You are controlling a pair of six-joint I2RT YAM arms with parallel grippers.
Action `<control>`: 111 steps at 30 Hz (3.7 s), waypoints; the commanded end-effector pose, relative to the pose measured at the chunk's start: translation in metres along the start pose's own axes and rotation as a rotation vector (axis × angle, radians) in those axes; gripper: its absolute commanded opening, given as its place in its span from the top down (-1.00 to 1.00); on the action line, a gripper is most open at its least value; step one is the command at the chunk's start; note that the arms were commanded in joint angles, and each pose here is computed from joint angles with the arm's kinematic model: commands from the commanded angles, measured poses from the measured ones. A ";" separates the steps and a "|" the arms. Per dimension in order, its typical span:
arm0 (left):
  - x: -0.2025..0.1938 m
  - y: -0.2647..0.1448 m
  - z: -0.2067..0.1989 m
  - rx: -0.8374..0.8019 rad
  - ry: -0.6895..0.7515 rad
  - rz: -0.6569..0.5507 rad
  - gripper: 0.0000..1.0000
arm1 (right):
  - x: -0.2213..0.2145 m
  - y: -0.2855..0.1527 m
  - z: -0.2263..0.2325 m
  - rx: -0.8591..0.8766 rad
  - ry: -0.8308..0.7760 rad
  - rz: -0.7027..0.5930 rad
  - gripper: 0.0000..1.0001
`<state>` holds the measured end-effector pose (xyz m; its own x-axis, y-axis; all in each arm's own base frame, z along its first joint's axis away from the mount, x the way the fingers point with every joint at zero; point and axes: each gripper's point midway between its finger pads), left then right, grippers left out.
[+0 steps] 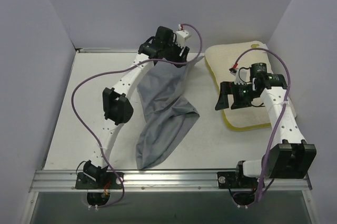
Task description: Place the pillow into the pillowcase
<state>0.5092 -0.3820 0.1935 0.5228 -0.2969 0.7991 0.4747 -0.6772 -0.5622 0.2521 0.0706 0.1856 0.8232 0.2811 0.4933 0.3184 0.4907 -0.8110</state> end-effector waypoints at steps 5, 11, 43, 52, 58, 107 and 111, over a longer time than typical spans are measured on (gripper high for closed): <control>0.023 -0.111 0.094 0.143 -0.210 -0.099 -0.67 | 0.010 0.035 0.036 0.041 -0.117 0.069 -0.87; -0.065 -0.158 0.148 0.254 -0.314 0.054 -0.64 | 0.037 0.075 0.038 -0.028 -0.133 0.111 -0.80; -0.087 0.120 -0.031 -0.067 -0.119 0.063 -0.52 | 0.028 -0.024 -0.031 -0.148 0.193 -0.106 -0.74; 0.064 -0.008 -0.009 -0.019 -0.144 -0.258 1.00 | 0.025 -0.015 -0.026 -0.093 0.198 -0.090 -0.70; 0.046 -0.204 0.136 0.216 -0.398 -0.340 1.00 | 0.019 0.022 0.002 -0.024 0.092 -0.018 -0.61; -0.408 -0.338 0.238 0.641 -0.692 0.562 0.59 | 0.220 0.234 -0.010 -0.222 -0.288 -0.026 -0.02; -0.371 -0.346 0.223 0.563 -0.675 0.448 0.01 | 0.216 0.140 -0.032 -0.392 -0.283 -0.071 -0.79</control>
<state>0.3148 0.1307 0.0188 0.9526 0.1450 0.2675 0.2760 -0.0412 -0.9603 0.4929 0.2211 0.0695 0.7020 0.5288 0.4771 0.3964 0.2664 -0.8786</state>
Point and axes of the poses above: each gripper's point midway between its finger pads, its own y axis out along the fingers, its own z axis along the line the jaws close on, x = y × z, and after that the axes turned 12 degrees about -y, right-handed
